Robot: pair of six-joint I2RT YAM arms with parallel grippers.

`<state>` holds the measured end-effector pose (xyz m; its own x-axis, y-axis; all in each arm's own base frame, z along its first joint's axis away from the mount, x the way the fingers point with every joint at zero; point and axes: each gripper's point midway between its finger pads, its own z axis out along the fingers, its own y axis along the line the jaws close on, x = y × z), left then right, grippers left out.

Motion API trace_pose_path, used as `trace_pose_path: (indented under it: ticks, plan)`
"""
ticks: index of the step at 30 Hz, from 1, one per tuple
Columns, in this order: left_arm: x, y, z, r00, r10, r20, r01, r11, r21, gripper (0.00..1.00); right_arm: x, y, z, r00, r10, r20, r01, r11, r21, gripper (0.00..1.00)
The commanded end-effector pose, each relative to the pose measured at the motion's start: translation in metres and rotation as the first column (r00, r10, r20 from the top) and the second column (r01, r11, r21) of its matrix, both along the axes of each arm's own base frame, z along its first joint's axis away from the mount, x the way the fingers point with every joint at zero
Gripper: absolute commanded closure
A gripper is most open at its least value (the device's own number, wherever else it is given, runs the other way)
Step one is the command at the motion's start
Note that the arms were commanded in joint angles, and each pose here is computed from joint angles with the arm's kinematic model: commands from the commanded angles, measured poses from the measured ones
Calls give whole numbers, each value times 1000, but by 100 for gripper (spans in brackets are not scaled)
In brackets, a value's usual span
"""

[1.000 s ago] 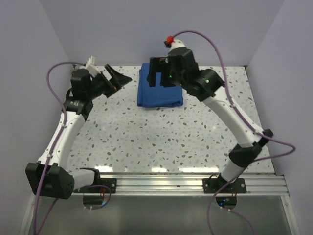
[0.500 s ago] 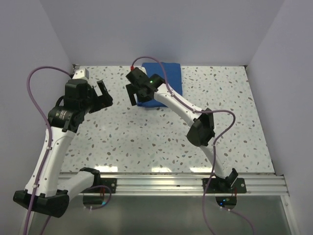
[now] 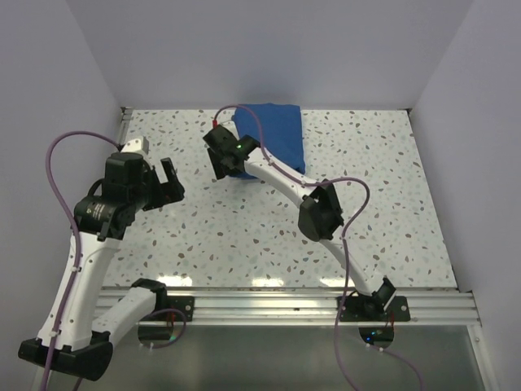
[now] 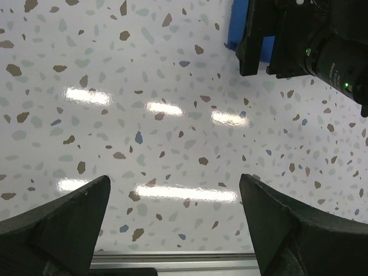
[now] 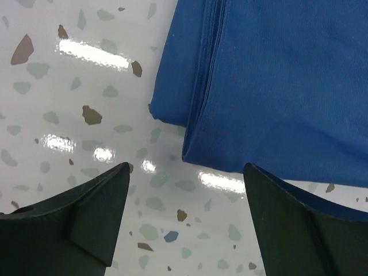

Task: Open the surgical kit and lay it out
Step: Open the surgical kit at the center of the board.

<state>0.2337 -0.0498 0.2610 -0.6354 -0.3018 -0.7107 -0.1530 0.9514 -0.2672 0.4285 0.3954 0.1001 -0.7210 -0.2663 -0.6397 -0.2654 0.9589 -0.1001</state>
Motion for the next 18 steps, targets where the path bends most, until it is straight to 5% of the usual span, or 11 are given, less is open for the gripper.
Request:
trace_pose_path:
  ticks: [1,14,18]
  plan:
    - [-7,-4,-8,998,-53,-35,53,999,7,2,25,6,18,992,-45,119,42,999,32,17]
    - [-3,-23,-24,988,-126,-90,129,991,21,4,36,-2,-29,992,-94,80,94,996,4,44]
    - [-4,-24,-26,986,-135,-96,139,990,35,4,38,-5,-36,992,-108,73,108,994,4,70]
